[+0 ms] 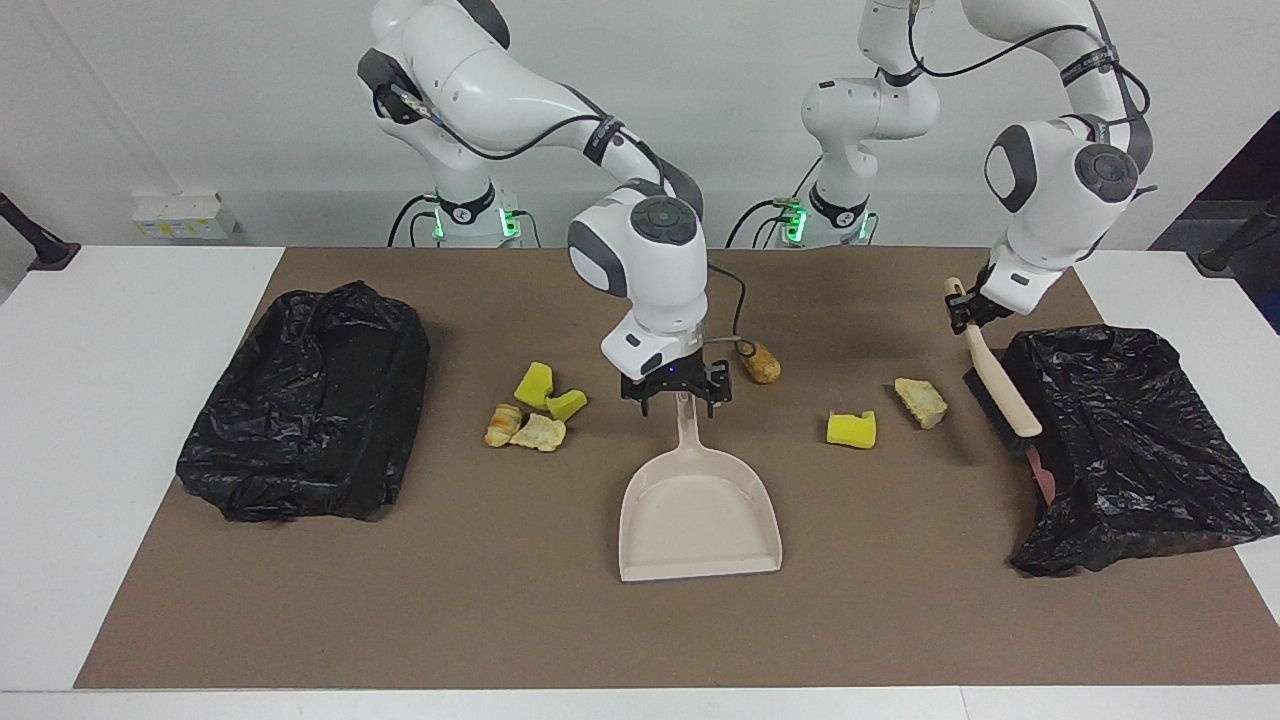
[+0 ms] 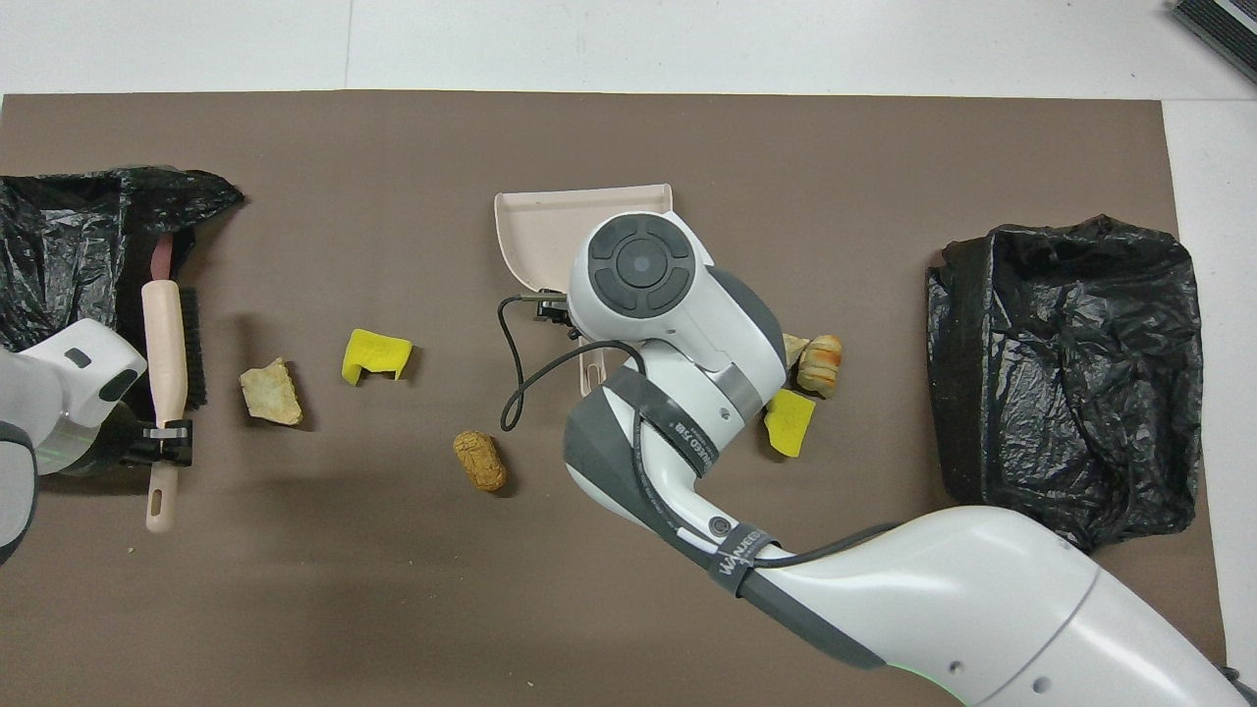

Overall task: Sweep and dump trash in bin
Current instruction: 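Drag the beige dustpan with the right gripper toward the sponge and bread pile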

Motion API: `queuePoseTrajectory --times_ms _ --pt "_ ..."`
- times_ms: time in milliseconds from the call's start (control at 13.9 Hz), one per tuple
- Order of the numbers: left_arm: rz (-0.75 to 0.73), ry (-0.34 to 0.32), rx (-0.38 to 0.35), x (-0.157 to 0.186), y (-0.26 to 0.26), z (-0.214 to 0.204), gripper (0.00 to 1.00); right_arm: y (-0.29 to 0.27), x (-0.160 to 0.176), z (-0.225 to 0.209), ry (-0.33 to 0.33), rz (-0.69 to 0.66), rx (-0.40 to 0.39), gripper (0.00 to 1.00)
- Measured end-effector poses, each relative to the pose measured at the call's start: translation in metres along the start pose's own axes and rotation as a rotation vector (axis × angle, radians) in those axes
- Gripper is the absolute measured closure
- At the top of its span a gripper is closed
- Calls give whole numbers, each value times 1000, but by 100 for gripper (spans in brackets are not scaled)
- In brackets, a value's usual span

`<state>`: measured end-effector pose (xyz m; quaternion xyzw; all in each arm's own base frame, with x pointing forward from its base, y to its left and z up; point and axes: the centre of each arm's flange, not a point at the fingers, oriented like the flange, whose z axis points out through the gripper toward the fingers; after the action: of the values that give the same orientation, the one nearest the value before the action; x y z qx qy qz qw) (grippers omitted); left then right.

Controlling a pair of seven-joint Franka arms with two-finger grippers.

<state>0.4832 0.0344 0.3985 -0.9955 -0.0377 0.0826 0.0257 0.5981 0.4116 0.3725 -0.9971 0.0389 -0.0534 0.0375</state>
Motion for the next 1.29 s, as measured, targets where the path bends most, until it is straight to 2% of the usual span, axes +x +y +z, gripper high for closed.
queuePoseTrajectory --times_ms 216,503,647,1006,1078,1293 --pt "6 -40 6 0 3 19 74 -9 -7 5 12 -39 -19 0" --pt "19 -58 8 -3 6 27 74 -10 -15 16 5 -82 -43 0" --pt "58 -63 10 -4 12 28 74 -10 -17 18 1 -98 -46 5" --pt "138 -68 25 -9 45 31 74 -9 -19 20 -4 -123 -50 62" --pt "162 -68 31 -10 55 31 74 -9 -18 21 -5 -125 -51 69" --pt "245 -68 45 -19 97 32 74 -10 -20 14 -15 -159 -54 69"
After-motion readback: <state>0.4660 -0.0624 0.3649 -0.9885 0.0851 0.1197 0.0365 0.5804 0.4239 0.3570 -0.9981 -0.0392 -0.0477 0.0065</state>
